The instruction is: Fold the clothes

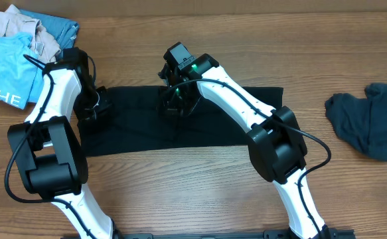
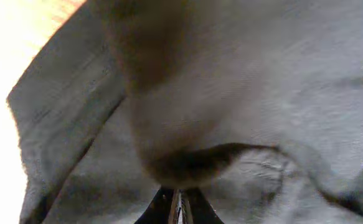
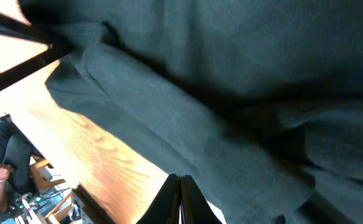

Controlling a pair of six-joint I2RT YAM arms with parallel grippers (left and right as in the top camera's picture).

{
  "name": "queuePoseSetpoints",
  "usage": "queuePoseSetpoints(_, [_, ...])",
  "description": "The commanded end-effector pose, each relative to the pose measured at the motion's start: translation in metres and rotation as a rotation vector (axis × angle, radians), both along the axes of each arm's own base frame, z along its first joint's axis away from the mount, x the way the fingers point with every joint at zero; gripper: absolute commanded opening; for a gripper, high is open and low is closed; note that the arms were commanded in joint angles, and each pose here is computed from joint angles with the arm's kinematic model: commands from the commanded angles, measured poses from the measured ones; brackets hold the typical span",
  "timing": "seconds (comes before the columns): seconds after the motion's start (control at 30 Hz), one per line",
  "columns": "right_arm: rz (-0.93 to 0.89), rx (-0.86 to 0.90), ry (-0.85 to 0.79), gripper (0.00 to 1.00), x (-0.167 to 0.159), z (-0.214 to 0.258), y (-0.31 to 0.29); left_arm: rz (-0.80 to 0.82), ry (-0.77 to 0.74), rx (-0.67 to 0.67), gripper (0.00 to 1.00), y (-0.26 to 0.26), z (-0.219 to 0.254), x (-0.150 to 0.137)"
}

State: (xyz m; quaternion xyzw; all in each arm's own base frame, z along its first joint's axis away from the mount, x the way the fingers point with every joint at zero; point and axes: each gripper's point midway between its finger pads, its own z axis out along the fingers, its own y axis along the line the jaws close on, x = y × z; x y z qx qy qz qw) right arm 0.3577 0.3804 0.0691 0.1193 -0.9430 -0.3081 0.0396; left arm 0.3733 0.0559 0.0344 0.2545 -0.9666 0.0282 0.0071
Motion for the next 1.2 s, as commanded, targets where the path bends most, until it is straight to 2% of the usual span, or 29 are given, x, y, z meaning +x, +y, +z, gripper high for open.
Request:
queuePoseSetpoints(0.0, [-0.012,-0.05,0.011,0.06,0.002,-0.022,-0.004,0.096,0.077,0.082,0.09,0.029,-0.006,-0.02])
queuePoseSetpoints(0.07, [-0.012,-0.047,0.008,0.07,0.003,-0.022,-0.004,0.126,0.077,0.078,0.1,0.039,-0.006,-0.022])
queuePoseSetpoints(0.13, [-0.012,-0.047,0.008,0.07,0.003,-0.022,-0.004,0.121,0.076,0.069,0.04,0.042,-0.006,-0.023])
queuePoseSetpoints(0.2, [-0.012,-0.046,0.006,0.07,0.003,-0.022,-0.004,0.092,0.058,0.027,0.04,0.035,-0.004,-0.019])
queuePoseSetpoints(0.27, [-0.012,-0.045,0.002,0.08,0.004,-0.022,-0.003,0.03,-0.025,-0.101,0.04,0.011,0.014,-0.005])
queuePoseSetpoints(0.33, [-0.018,-0.061,-0.006,0.08,0.005,-0.024,-0.005,-0.044,-0.138,-0.165,0.04,-0.008,0.045,0.007])
queuePoseSetpoints(0.4, [-0.04,-0.056,-0.007,0.08,0.009,-0.024,-0.004,-0.143,-0.235,-0.112,0.09,-0.024,0.065,0.023])
queuePoseSetpoints(0.5, [-0.042,-0.06,-0.002,0.08,0.008,-0.024,-0.004,-0.169,-0.275,-0.128,0.12,-0.035,0.047,0.045])
queuePoseSetpoints(0.57, [-0.042,-0.063,0.003,0.08,0.007,-0.024,-0.005,-0.138,-0.229,-0.135,0.08,-0.034,0.022,0.048])
queuePoseSetpoints(0.67, [-0.042,-0.068,0.009,0.08,0.005,-0.025,-0.006,-0.077,-0.101,-0.113,0.04,-0.022,-0.01,0.03])
queuePoseSetpoints(0.77, [-0.036,-0.07,0.011,0.08,0.003,-0.025,-0.004,-0.003,-0.002,-0.012,0.05,0.007,-0.028,0.014])
queuePoseSetpoints(1.07, [-0.024,-0.074,0.019,0.09,-0.012,-0.025,0.012,0.071,0.066,-0.001,0.05,0.037,-0.028,-0.009])
queuePoseSetpoints(1.17, [-0.045,-0.105,0.061,0.1,-0.014,-0.046,0.011,0.07,0.067,0.002,0.06,0.037,-0.028,-0.009])
